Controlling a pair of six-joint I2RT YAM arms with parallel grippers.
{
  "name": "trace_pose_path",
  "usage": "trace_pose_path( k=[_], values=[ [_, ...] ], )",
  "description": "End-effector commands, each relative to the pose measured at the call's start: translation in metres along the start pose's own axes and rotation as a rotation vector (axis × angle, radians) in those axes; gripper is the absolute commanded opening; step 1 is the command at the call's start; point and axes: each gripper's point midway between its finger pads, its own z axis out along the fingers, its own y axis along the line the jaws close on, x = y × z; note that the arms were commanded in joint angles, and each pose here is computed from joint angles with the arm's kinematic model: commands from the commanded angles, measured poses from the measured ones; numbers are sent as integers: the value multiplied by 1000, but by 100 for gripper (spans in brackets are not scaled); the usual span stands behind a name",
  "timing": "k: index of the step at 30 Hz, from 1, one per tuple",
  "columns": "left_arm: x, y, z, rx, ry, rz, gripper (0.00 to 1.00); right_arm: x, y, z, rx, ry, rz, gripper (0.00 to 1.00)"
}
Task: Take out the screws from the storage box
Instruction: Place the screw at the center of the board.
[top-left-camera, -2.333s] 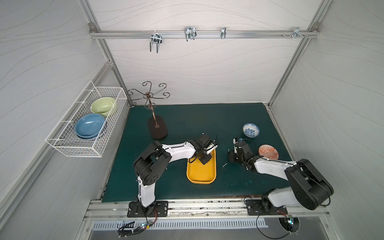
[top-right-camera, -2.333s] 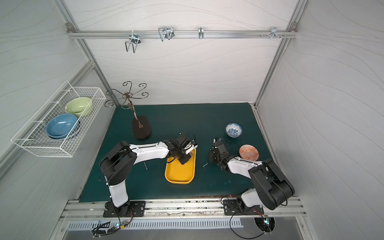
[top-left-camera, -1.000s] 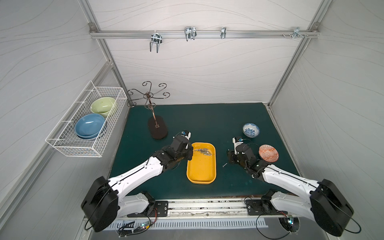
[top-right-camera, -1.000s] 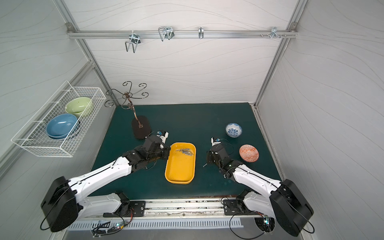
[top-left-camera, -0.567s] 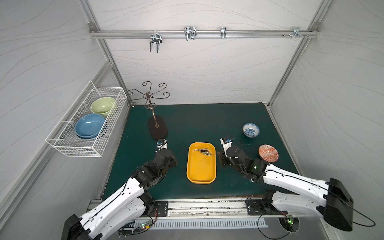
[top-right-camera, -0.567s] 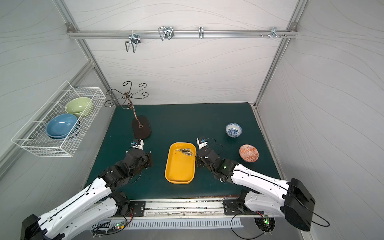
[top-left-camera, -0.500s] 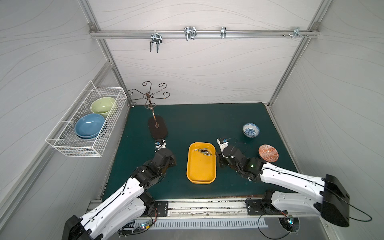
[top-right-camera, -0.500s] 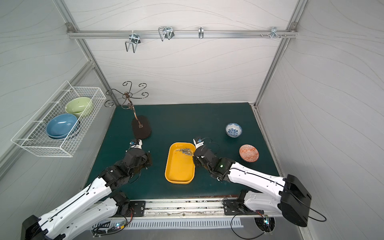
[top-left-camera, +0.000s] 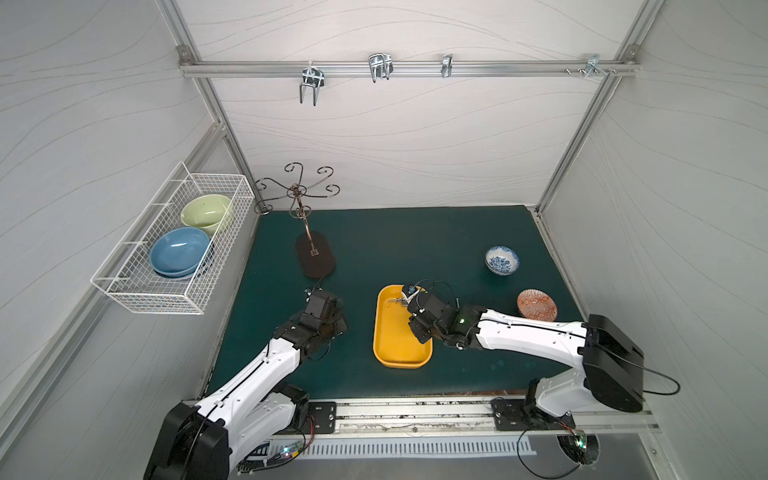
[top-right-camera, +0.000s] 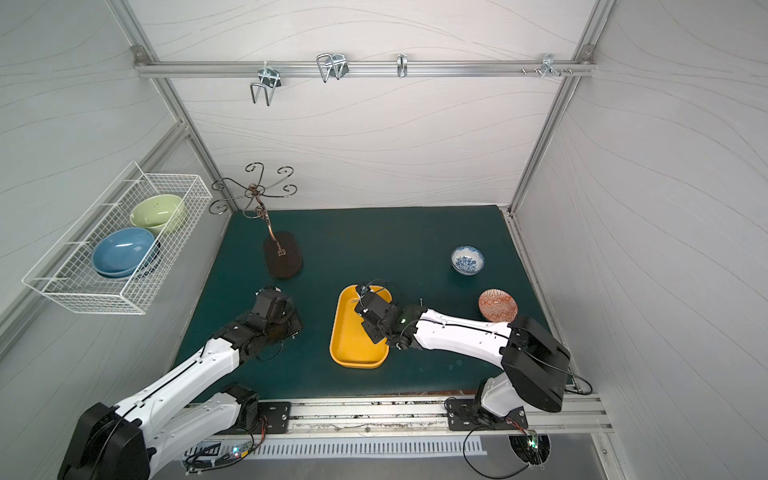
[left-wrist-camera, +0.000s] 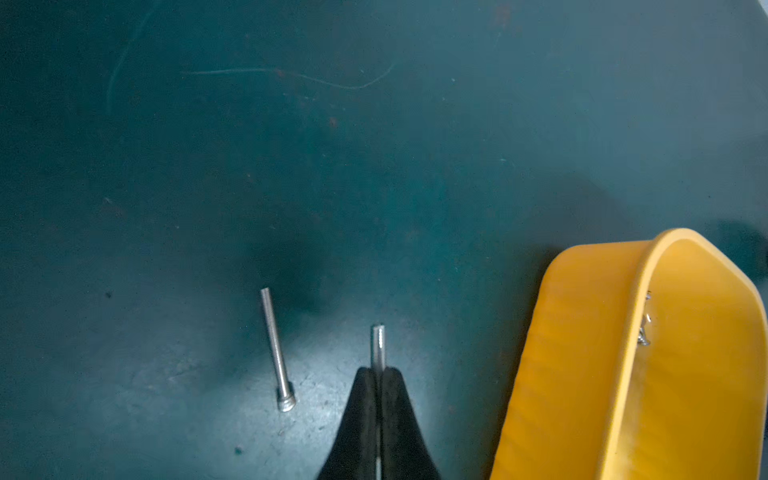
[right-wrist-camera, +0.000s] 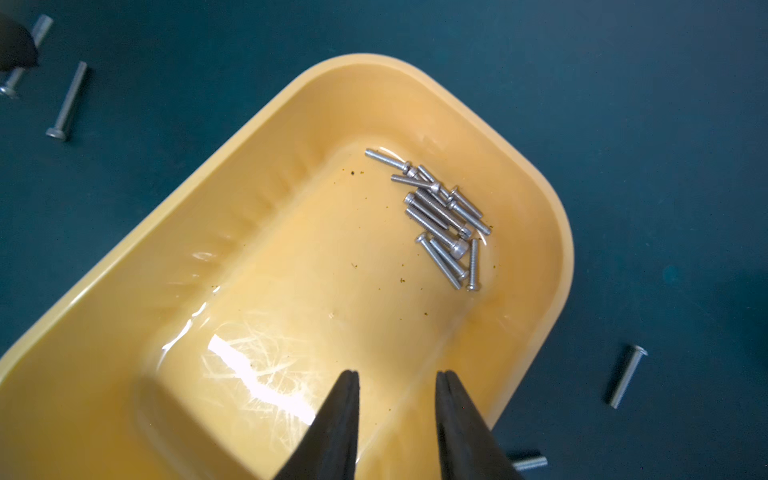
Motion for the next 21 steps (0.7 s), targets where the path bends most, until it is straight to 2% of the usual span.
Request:
trace_pose_path(
  k=[1,4,10,21],
  values=[
    [-9,1,-3,-40,-2,-63,0,5,5,8,-32,75,-4,34],
    [-7,11,1,-127,43,-84,0,9,4,17,-45,116,18,33],
    [2,12,16,-134,119,-113,0,14,0,29,-40,174,39,33],
    [1,20,16,-177,134,-131,0,13,-10,61,-43,252,82,30]
  ],
)
